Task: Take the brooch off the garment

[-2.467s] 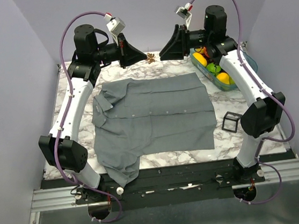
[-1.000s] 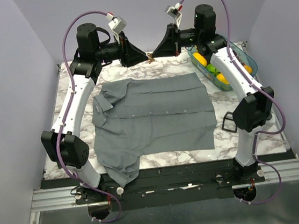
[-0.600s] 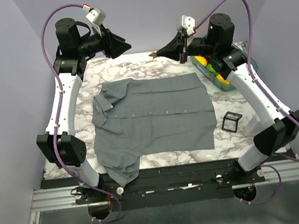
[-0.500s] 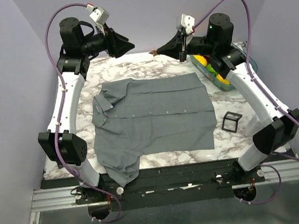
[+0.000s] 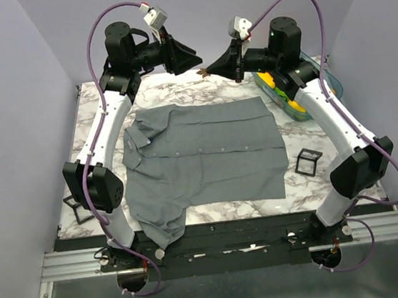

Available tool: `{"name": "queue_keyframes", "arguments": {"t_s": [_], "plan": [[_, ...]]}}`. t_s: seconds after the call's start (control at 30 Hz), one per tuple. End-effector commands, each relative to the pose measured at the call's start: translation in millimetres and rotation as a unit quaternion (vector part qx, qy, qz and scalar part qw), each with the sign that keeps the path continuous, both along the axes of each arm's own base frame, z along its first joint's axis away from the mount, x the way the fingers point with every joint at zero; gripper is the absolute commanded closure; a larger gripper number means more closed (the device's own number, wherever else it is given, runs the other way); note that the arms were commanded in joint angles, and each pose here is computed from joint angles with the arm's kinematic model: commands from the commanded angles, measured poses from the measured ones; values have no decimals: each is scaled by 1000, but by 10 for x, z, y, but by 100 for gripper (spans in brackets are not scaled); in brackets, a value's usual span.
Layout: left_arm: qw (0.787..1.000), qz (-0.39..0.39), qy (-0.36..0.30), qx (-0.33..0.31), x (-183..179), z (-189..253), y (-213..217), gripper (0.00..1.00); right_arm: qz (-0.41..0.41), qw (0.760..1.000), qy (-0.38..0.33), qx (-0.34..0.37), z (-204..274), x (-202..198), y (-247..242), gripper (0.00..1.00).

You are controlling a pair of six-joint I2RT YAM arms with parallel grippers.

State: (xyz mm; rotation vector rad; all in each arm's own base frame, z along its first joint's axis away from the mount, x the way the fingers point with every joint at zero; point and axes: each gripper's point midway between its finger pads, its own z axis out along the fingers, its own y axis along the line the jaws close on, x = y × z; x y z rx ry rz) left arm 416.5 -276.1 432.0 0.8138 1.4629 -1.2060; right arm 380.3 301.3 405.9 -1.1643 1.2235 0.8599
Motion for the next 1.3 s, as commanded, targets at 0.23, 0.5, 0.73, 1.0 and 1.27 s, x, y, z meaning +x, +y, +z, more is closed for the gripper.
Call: {"name": "queue_keyframes", "arguments": {"t_s": [0.23,0.5,0.73,1.0,1.27], "plan": [[998,-64,-16,-5,-242,77,-57,40,-7,998,60,27,148,141,20,99],[996,-83,-14,-15,-300,108,-78,39,-2,995,95,37,138,221,9,99],[998,-59,-12,2,-192,1,-60,41,21,991,126,46,153,181,3,99],[999,-46,-3,7,-73,-96,-78,41,39,988,139,47,157,100,0,99],[998,-50,19,33,-91,-340,-73,41,33,987,146,56,197,113,-10,99]]}}
